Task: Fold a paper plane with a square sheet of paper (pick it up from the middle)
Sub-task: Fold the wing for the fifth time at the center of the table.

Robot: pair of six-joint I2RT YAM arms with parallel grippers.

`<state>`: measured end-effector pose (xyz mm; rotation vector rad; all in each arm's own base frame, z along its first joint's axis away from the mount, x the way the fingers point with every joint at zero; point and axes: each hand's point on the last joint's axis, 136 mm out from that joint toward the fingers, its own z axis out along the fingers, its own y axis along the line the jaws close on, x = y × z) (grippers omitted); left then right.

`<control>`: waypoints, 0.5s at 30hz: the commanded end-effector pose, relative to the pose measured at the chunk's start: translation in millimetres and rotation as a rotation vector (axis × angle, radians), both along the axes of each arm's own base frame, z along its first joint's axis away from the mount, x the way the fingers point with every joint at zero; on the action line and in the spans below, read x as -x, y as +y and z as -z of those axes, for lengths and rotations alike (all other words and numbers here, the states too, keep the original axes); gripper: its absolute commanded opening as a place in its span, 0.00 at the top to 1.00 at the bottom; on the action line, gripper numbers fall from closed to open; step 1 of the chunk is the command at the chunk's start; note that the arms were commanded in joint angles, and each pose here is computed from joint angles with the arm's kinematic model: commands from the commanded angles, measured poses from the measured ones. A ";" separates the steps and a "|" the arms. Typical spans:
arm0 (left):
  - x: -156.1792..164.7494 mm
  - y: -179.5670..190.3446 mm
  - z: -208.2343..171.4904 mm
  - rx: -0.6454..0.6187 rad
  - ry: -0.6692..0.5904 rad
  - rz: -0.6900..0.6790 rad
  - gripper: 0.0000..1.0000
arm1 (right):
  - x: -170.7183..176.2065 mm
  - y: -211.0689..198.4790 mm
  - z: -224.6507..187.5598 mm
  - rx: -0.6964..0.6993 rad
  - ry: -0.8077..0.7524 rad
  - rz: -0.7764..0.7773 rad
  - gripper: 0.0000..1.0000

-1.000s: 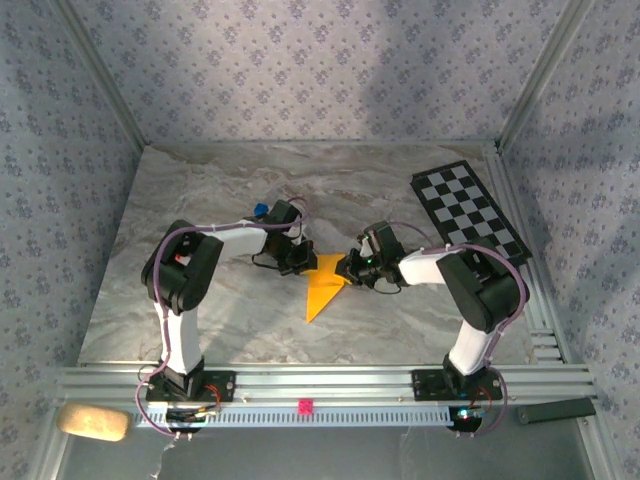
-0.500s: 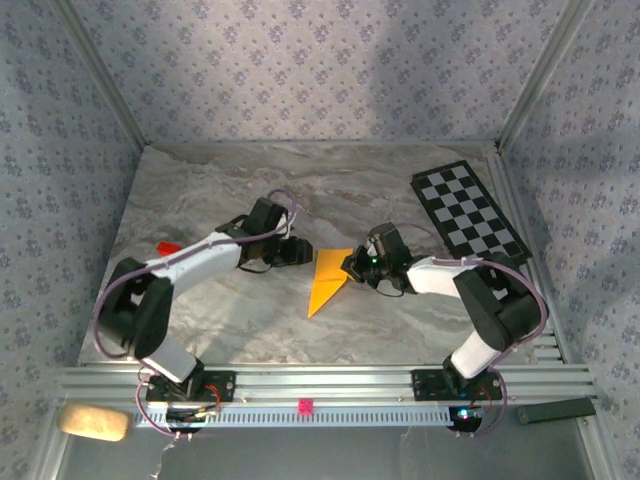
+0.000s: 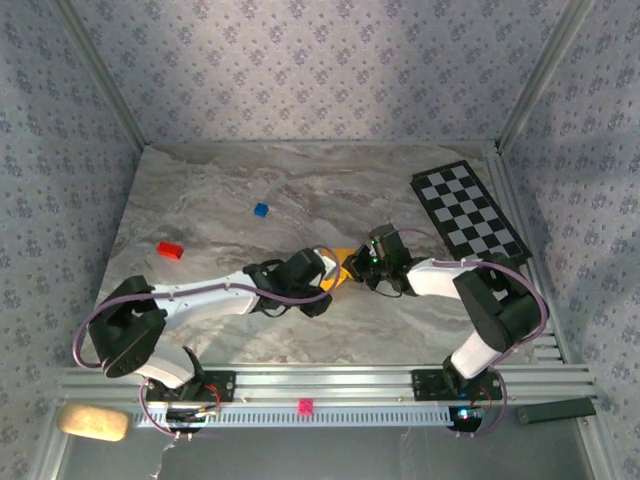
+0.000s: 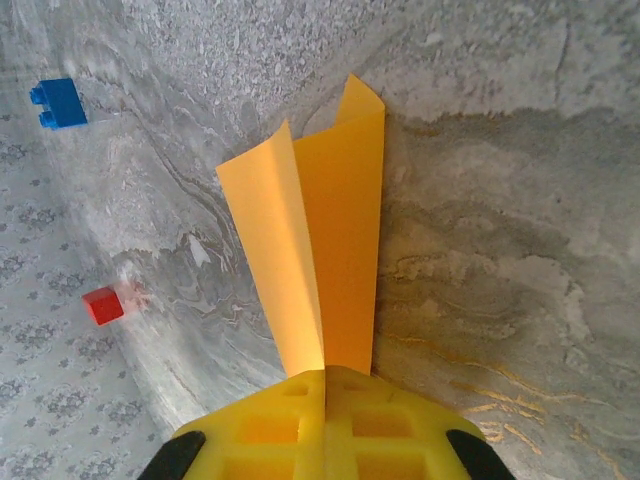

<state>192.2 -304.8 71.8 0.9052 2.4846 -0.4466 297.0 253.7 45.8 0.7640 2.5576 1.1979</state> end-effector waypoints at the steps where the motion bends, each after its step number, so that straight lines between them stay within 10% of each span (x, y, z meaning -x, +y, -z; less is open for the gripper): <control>1: -13.2 -5.9 -0.4 -0.083 -0.119 0.020 0.59 | -1.6 1.2 -1.9 -0.007 -0.002 0.020 0.97; 15: -19.2 -3.7 25.0 -0.248 -0.185 -0.026 0.60 | -4.3 5.0 -5.3 -0.025 -0.008 0.026 0.97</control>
